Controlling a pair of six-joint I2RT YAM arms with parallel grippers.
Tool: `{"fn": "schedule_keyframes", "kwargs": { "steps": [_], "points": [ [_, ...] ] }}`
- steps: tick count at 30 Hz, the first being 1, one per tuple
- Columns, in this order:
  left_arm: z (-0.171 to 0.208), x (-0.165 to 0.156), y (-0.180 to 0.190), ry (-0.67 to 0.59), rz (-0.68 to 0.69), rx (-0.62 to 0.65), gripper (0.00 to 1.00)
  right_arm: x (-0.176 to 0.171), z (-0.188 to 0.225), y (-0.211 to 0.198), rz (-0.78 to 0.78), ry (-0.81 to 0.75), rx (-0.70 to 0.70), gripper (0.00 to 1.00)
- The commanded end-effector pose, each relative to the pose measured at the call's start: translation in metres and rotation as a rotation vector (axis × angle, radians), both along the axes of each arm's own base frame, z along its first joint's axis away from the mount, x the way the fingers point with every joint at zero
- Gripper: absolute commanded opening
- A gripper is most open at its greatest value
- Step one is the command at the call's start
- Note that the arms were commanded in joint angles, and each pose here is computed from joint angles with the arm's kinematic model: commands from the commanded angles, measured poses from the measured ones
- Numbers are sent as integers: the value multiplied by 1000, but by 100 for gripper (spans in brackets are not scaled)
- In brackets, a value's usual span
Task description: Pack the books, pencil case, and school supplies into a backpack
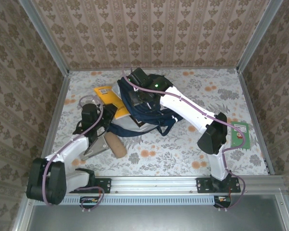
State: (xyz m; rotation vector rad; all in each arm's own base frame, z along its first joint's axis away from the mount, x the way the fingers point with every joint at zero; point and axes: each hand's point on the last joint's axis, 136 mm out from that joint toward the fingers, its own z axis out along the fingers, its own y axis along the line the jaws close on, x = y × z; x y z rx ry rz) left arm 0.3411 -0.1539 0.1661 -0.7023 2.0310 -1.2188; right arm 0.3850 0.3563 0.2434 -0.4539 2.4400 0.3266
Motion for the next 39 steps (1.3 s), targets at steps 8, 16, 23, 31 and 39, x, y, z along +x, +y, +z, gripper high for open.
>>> {"fn": "schedule_keyframes", "kwargs": {
  "steps": [8, 16, 23, 31, 39],
  "points": [
    [29, 16, -49, -179, -84, -147, 0, 1, 60, 6, -10, -85, 158, 0],
    [-53, -4, -45, 105, -50, 66, 0, 0, 56, 3, -12, -74, 152, 0],
    [-60, 13, -58, 130, -82, 109, 22, 0, 47, 2, -17, -55, 155, 0],
    [-52, 19, -103, 118, -164, 139, 42, 3, 42, -1, -22, -49, 142, 0],
    [-51, 0, -95, 181, -138, 207, 88, 10, 35, -16, -52, -45, 132, 0]
  ]
}}
